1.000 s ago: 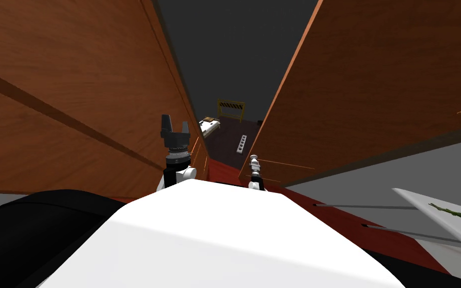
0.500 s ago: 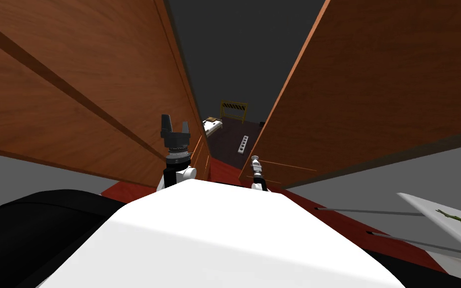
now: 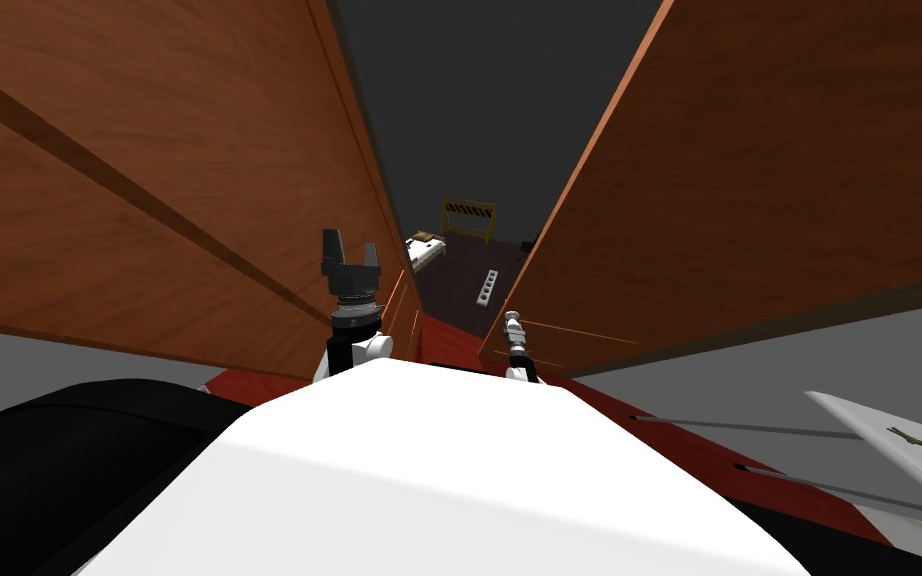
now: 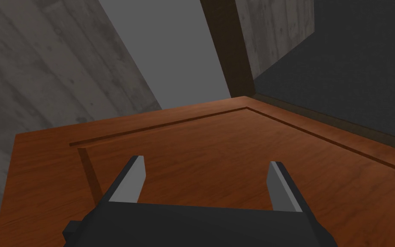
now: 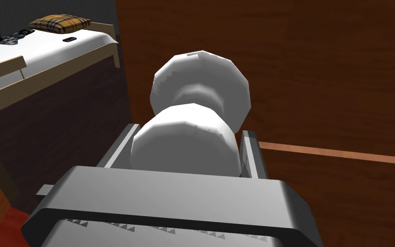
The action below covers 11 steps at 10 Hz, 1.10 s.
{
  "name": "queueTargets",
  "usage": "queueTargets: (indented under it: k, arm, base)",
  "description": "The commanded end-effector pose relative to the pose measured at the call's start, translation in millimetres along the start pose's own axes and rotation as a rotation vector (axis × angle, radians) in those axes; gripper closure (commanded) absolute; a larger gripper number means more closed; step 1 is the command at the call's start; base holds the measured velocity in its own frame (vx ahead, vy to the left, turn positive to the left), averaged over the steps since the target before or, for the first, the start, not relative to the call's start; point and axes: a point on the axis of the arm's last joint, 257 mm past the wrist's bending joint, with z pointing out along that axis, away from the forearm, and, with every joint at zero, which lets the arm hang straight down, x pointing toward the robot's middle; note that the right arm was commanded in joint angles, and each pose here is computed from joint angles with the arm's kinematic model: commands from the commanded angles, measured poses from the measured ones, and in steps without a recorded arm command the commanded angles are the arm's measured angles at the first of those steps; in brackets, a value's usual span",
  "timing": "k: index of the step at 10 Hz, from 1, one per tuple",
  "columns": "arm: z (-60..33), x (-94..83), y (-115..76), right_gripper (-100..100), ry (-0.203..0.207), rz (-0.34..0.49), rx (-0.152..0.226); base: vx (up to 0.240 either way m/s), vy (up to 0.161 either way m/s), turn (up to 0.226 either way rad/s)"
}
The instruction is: Pull the door open
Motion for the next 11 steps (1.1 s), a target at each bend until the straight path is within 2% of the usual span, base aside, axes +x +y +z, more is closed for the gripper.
queueTargets:
  k: [1,2,3,8,11]
  arm:
    - [0.8,5.0,14.8,100,0.01,0.006,-0.011]
    - [0.9,6.7,17.5,100,0.014,0.017,-0.008]
    - [0.4,3.3,6.2,100,0.005,0.014,0.005]
    - [-12.9,1.4,31.7,100,0.01,0.017,0.009]
    - [-23.9,1.0,51.6,100,0.013,0.017,0.014]
  base:
    - [-0.01,0.019,-0.001]
    - [-0.022,0.058,0.013]
    - [-0.005,0.036,0.008]
    - [-0.146,-0.001,0.041]
    - [-0.187,-0.037,0.136]
